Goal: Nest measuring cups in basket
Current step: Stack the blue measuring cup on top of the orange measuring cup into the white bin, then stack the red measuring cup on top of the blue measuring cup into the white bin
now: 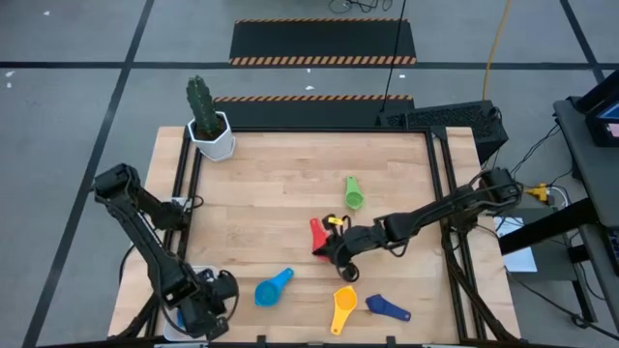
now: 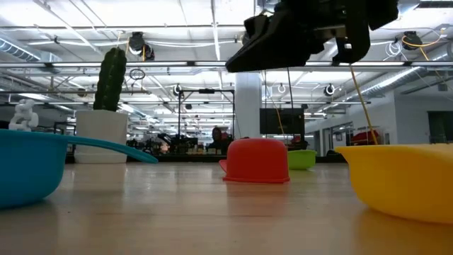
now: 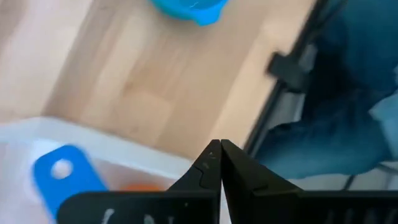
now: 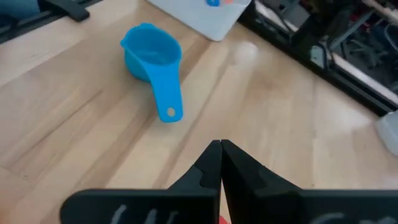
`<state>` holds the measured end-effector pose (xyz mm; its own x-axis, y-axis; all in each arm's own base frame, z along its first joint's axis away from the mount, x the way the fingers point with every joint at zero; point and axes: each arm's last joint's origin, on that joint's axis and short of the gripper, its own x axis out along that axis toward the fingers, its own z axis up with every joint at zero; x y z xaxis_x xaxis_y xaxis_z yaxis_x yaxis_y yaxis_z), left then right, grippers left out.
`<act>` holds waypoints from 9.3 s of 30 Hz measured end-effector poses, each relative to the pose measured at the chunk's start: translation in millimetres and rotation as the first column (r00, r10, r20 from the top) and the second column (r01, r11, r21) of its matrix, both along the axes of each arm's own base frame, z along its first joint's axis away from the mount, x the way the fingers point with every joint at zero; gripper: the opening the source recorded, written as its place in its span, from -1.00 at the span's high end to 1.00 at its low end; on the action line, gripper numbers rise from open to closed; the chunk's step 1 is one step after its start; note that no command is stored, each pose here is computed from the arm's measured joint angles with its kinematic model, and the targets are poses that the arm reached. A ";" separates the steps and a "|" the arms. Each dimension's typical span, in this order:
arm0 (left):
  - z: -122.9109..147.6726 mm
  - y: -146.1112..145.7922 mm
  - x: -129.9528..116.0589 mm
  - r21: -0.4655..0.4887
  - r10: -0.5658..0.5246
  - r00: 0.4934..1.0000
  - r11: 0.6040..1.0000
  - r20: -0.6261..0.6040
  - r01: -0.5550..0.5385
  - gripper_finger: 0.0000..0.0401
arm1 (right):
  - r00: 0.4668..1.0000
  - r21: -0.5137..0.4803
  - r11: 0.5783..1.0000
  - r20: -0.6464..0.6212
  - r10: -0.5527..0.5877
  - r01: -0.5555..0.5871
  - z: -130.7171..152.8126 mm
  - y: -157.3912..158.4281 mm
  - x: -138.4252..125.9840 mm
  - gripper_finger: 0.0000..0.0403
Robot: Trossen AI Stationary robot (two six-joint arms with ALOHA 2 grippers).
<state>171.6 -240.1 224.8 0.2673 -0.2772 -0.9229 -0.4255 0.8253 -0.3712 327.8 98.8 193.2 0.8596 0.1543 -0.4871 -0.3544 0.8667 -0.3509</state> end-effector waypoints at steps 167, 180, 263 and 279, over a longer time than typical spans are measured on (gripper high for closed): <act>-43.6 273.8 185.6 0.185 0.154 0.918 0.955 0.365 -0.234 -0.68 | 0.818 -0.134 0.923 -0.430 -0.383 0.361 -15.2 -14.7 -56.7 0.32; -72.2 269.7 196.4 0.039 0.187 0.932 0.977 0.311 -0.209 -0.54 | 0.823 -0.112 0.923 -0.422 -0.381 0.369 -14.3 -14.4 -55.1 0.32; -32.9 207.1 196.8 0.530 -0.312 0.833 0.847 0.458 0.026 0.98 | 0.812 0.297 0.757 -0.276 -0.515 0.582 -1.0 -55.6 -22.5 -0.07; -16.3 197.7 191.5 0.561 -0.343 0.802 0.828 0.489 0.012 0.98 | 0.872 0.417 0.765 -0.231 -0.432 0.490 -14.3 -64.9 -26.0 0.45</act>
<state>363.1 -42.3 208.5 0.7623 0.0881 -0.6412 -0.1095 0.9940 0.0063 301.8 33.9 178.9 0.8266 -0.0208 -0.5624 0.1168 0.9839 0.1353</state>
